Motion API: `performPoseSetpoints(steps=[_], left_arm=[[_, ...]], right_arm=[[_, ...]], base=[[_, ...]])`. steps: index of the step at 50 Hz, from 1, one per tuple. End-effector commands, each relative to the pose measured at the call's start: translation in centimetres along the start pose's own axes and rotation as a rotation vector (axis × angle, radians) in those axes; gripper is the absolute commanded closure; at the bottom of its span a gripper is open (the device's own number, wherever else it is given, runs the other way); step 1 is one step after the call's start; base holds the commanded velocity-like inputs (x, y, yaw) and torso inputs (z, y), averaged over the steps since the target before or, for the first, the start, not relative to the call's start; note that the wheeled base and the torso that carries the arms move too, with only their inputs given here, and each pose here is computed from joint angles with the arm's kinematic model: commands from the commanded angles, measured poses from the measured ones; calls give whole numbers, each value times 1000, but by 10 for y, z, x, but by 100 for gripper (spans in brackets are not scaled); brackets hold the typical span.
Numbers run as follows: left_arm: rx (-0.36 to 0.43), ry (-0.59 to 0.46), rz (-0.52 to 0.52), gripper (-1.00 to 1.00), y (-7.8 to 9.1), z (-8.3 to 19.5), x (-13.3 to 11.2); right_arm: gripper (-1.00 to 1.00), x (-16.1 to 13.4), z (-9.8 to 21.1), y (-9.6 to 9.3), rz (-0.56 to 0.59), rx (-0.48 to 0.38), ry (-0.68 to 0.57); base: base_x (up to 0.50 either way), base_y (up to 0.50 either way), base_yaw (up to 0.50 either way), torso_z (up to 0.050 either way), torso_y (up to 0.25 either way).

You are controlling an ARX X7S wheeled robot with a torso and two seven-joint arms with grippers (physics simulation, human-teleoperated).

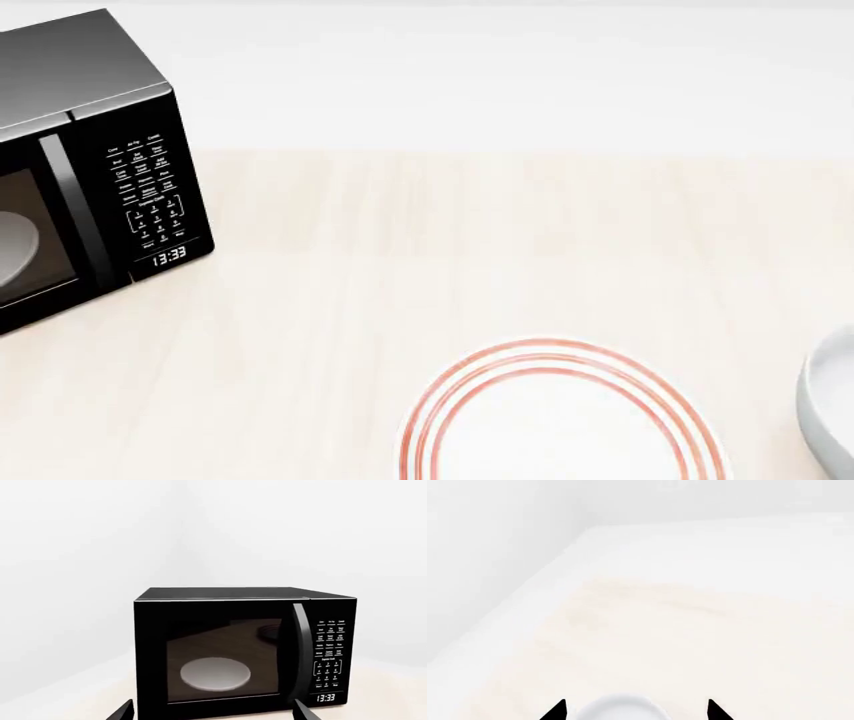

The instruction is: Put the white bowl to the right of the plate.

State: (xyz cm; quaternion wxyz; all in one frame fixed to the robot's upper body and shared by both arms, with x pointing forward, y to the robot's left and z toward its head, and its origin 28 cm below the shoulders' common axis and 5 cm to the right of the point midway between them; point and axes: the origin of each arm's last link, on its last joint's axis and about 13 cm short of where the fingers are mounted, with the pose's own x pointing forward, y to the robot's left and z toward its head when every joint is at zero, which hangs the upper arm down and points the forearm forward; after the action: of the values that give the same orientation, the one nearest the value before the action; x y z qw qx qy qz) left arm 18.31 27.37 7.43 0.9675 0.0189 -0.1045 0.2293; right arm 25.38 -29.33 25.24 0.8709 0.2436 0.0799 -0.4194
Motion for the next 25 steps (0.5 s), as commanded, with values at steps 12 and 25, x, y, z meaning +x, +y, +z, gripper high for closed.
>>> performPoseSetpoints(steps=[12, 25], left_arm=[[-24, -45, -159, -100, -12, 7, -22], [-50, -77, -305, -100, -25, 9, -46]], right_arm=[[-100, -115, -68, 15, 491, -236, -328], [-100, -156, -147, -5, 729, -350, -310]], base=[[0, 0, 0, 0, 0], [0, 0, 0, 0, 0]])
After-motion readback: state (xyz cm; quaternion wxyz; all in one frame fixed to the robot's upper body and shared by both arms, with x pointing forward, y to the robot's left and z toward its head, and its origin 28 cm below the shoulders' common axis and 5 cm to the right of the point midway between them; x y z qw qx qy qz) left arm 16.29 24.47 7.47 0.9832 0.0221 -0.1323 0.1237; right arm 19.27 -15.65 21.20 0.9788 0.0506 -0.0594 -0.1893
